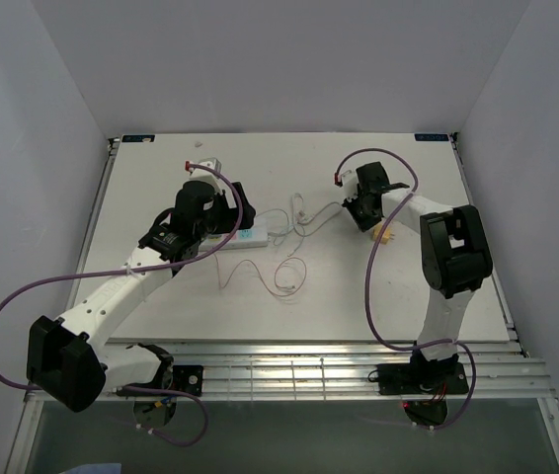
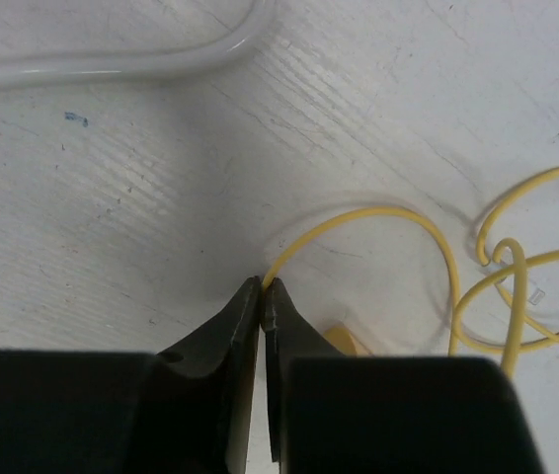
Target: Insert the plug
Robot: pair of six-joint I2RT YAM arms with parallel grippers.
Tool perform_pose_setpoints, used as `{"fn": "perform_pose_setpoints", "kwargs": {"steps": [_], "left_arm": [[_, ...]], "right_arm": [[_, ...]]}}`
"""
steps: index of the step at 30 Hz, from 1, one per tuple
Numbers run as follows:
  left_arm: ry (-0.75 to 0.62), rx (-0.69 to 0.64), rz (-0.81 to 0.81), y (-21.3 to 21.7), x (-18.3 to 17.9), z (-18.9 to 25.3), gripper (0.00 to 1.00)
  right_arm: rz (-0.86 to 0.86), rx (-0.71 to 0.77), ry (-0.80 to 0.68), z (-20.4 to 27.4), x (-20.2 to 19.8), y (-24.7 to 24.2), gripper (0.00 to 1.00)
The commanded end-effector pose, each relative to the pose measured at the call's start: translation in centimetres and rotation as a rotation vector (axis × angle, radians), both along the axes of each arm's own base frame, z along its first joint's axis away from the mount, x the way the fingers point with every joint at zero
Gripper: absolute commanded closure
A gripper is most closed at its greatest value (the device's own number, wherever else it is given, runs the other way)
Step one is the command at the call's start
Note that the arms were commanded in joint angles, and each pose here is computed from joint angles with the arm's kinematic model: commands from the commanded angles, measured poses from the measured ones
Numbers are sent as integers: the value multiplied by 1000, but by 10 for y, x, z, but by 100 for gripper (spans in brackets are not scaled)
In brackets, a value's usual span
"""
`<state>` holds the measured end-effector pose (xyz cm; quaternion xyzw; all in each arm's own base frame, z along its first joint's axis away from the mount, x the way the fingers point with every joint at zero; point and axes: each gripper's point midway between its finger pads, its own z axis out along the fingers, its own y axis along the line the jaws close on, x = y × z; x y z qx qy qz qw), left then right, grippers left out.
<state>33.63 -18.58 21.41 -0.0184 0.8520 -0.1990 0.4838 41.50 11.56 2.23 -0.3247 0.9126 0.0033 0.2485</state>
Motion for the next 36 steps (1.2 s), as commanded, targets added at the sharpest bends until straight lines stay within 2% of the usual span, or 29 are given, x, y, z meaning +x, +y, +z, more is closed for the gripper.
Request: {"fn": "perform_pose_setpoints", "kwargs": {"steps": [1,6,7,9,10,11,13,14,17,19,23,25,26,30,31,32,36], "left_arm": [[-21,-4,-10,-1,-1,5,2],[-24,-41,-69,-11,-8,8,2],[-26,-63,-119,-19,-13,11,2],[-39,-98,-219,-33,-22,13,2],[-48,-118,-272,-40,-28,16,2],[-68,-175,-404,-57,-44,22,2],[-87,-238,-514,-72,-60,28,2],[-131,-283,-599,-84,-69,40,2],[-145,-298,-659,-102,-80,38,2],[-174,-288,-710,-117,-87,40,2],[-222,-270,-847,-154,-101,46,2],[-240,-263,-926,-176,-113,48,2],[-261,-246,-937,-182,-115,49,2],[-324,-161,-803,-214,-114,49,2],[-333,-116,-680,-213,-96,42,2],[-350,-104,-623,-214,-89,46,2],[-370,-65,-483,-221,-77,43,2]], "right_arm": [[-40,45,1,6,-7,2,92],[-83,264,-126,64,-10,27,92],[-111,344,-184,94,-12,33,92],[-126,448,-235,116,-21,42,92],[-134,508,-294,145,-27,43,92],[-168,596,-281,151,-36,51,92],[-134,716,-341,188,-52,59,92],[-138,792,-322,197,-62,67,92],[-119,944,-361,230,-86,75,92],[-98,1018,-386,249,-101,77,92],[38,1154,-331,277,-136,94,92],[32,1201,-329,290,-147,93,92],[-7,1200,-323,290,-146,90,92],[-105,1247,-324,295,-152,82,92],[-112,1264,-329,299,-155,81,92],[-125,1268,-333,299,-156,80,92],[-169,1266,-329,297,-158,75,92]]}}
